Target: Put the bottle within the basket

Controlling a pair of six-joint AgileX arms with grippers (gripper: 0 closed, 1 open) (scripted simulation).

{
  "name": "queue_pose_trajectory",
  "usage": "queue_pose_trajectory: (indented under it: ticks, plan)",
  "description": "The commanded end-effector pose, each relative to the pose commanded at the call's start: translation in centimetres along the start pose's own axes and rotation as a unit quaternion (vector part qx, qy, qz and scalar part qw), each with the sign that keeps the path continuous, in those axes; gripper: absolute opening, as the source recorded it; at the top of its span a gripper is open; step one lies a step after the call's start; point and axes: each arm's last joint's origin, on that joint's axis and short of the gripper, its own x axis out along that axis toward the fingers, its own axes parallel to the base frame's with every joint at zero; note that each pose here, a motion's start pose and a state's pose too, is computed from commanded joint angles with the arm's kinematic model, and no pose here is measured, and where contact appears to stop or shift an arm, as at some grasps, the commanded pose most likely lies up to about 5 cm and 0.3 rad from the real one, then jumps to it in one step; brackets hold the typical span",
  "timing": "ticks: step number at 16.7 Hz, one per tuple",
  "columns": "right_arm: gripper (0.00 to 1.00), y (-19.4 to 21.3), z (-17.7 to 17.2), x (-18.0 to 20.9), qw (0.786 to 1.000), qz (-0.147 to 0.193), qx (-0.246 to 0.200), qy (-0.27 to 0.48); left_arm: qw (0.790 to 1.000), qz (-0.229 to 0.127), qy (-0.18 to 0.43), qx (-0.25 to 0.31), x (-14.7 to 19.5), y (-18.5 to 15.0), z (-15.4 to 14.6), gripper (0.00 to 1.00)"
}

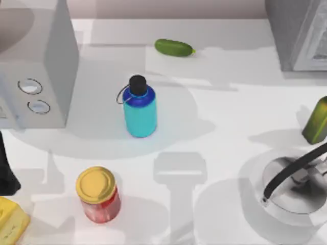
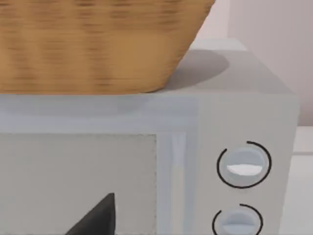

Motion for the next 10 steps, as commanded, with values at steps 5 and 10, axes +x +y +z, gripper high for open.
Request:
queue_pose_trajectory:
  ticks: [5, 10]
  plan:
    - [1.00, 0.0, 0.0, 0.0, 1.000, 0.000, 0.000, 0.000, 1.000, -0.022, -0.005, 0.001, 0.3, -0.3, 0.5, 1.00]
    - [1.00, 0.0, 0.0, 0.0, 1.000, 0.000, 0.000, 0.000, 0.995, -0.097, -0.005, 0.001, 2.3, -1.2, 2.2, 1.00]
